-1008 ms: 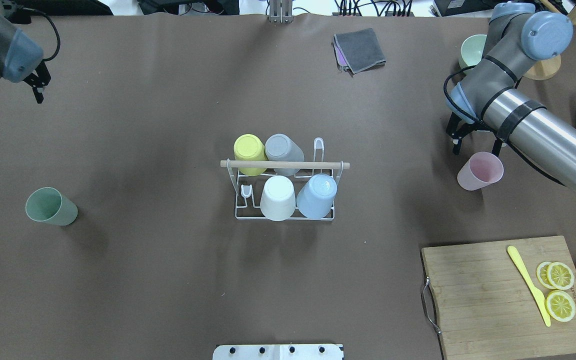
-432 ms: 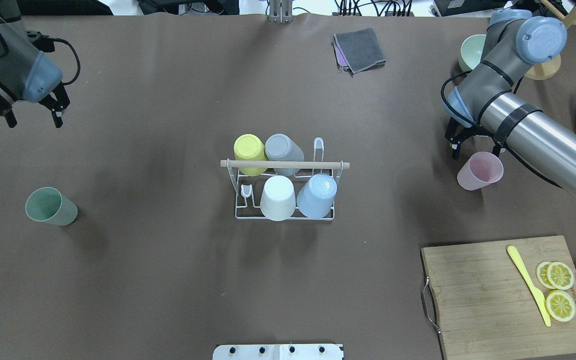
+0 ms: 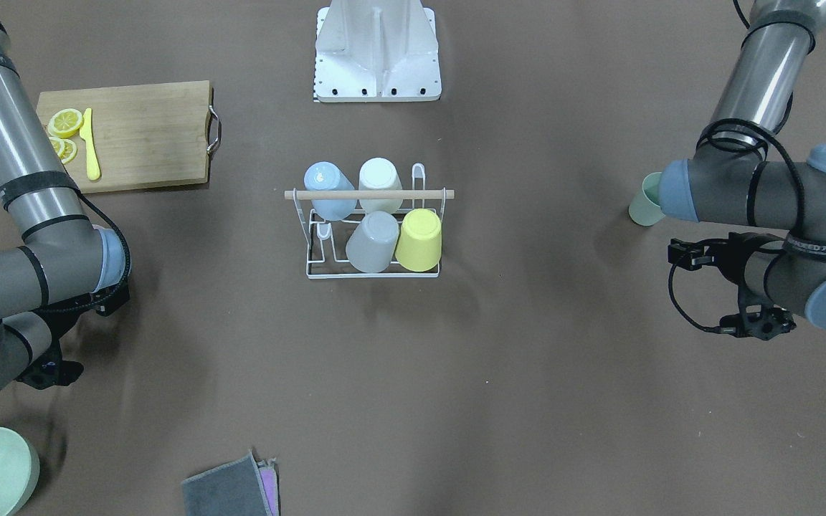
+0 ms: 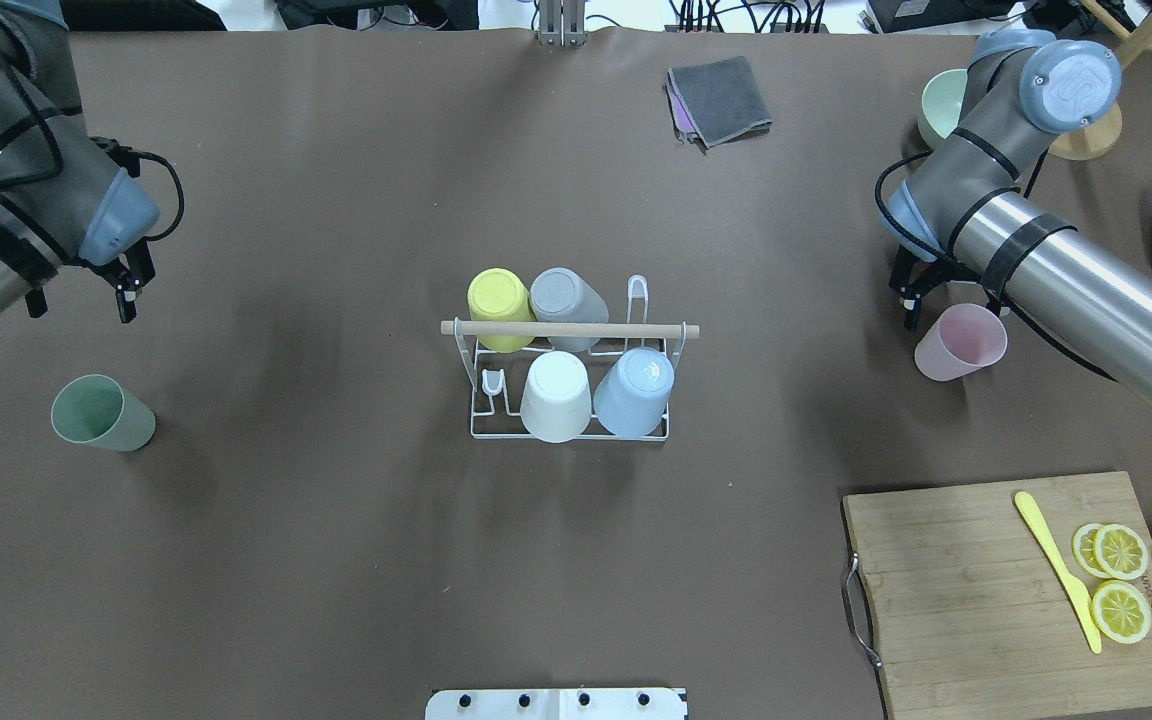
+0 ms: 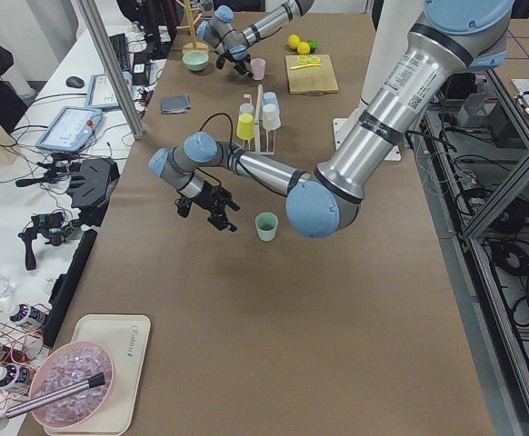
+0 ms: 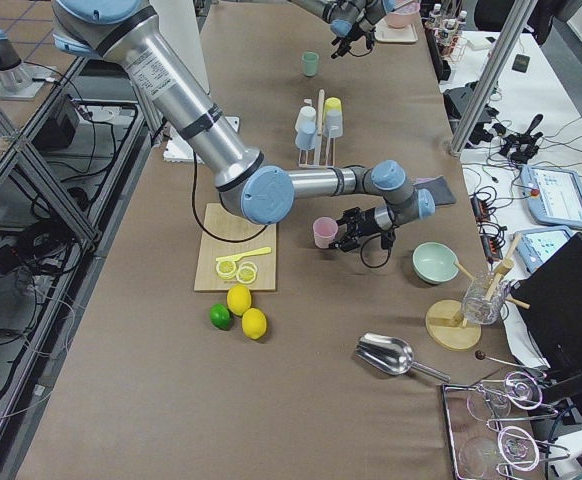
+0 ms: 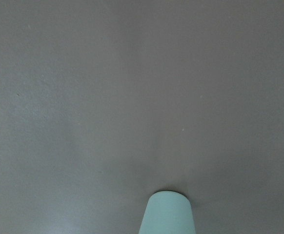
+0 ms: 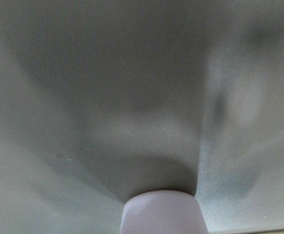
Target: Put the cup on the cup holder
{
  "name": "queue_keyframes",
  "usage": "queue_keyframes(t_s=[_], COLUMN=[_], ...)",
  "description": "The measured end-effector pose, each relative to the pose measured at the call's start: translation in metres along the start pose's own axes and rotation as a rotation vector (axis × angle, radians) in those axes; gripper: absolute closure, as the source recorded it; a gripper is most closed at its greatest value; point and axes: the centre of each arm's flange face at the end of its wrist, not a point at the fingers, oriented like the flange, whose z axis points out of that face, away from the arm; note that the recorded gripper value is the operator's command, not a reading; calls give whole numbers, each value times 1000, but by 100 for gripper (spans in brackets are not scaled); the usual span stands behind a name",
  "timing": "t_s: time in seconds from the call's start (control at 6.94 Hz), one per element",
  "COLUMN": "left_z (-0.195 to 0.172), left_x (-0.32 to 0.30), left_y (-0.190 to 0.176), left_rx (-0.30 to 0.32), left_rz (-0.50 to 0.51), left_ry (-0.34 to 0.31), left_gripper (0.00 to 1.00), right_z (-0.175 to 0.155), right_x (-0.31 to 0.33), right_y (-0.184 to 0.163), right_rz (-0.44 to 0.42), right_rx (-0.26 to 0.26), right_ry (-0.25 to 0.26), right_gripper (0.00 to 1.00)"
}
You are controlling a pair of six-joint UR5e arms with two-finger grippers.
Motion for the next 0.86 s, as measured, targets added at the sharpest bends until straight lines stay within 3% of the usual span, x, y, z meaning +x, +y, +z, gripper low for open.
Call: queue_keyframes(t_s=[0.43, 0.86], left_z=[33, 66], left_x=[18, 26], left_y=[5, 5], left_rx=[-60, -105], left_rz=[88, 113], left_ry=[-35, -61], left_gripper=[2, 2], right_z=[8, 16], right_x=[3, 3], right_y=[1, 1], right_rz=[-14, -18], right_rx=[-26, -40], right_ry=[3, 6], right_gripper=[8, 12])
